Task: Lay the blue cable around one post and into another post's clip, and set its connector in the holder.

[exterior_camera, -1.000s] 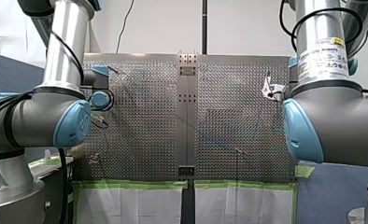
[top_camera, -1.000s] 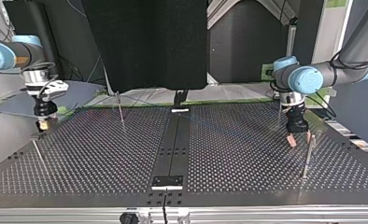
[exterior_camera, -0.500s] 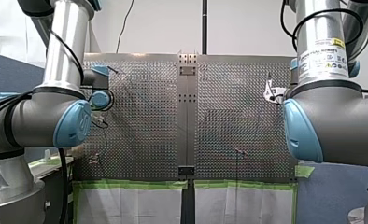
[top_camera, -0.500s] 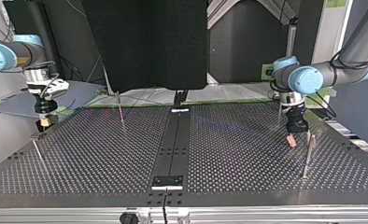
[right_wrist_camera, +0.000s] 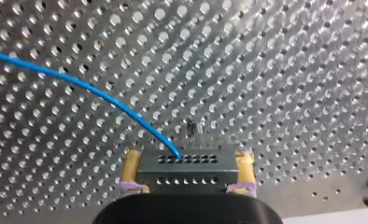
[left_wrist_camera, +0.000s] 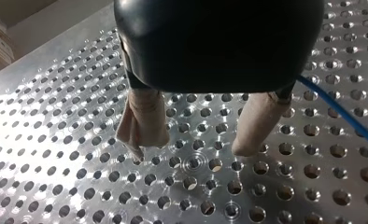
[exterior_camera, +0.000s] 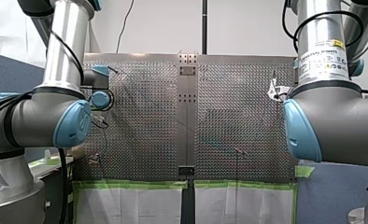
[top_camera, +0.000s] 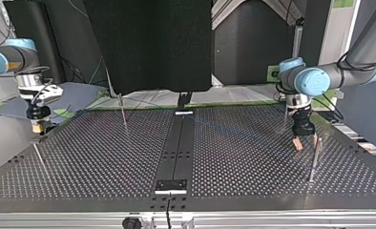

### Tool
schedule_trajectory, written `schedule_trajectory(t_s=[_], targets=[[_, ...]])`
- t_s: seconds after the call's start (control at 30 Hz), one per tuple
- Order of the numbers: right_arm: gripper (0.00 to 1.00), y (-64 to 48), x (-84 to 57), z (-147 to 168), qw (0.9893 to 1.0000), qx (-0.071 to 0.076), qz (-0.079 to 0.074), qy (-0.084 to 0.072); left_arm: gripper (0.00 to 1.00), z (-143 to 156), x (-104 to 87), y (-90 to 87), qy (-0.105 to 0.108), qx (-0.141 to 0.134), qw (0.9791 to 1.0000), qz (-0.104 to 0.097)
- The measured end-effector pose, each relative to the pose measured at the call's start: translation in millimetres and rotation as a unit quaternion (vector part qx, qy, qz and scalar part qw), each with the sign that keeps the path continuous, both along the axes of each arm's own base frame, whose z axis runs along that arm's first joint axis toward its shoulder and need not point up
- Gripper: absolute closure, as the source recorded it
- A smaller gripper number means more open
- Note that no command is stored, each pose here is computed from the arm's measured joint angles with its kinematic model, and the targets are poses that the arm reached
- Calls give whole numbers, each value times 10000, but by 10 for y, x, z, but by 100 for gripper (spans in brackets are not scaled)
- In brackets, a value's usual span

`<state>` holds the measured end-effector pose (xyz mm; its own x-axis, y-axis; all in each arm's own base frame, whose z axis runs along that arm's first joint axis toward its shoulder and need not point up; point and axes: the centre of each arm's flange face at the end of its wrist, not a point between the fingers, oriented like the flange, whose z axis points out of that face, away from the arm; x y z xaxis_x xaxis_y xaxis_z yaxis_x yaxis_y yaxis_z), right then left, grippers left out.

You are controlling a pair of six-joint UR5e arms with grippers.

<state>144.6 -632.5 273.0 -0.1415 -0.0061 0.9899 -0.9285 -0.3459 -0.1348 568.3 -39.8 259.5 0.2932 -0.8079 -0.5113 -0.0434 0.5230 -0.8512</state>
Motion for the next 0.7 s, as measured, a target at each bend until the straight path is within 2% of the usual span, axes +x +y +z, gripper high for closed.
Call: schedule_trajectory(t_s=[0.27,0.47,0.7], targets=[[98,-62,-93,72,10000,-1,-76,-13,0,0,0,-13,6,20,10000,-11],[98,-88,-108,107,10000,-1,-89,-13,0,5,0,-17,2,23,10000,-18],[98,-185,-108,227,10000,16,-85,23,0,3,-1,-33,4,24,10000,-32]])
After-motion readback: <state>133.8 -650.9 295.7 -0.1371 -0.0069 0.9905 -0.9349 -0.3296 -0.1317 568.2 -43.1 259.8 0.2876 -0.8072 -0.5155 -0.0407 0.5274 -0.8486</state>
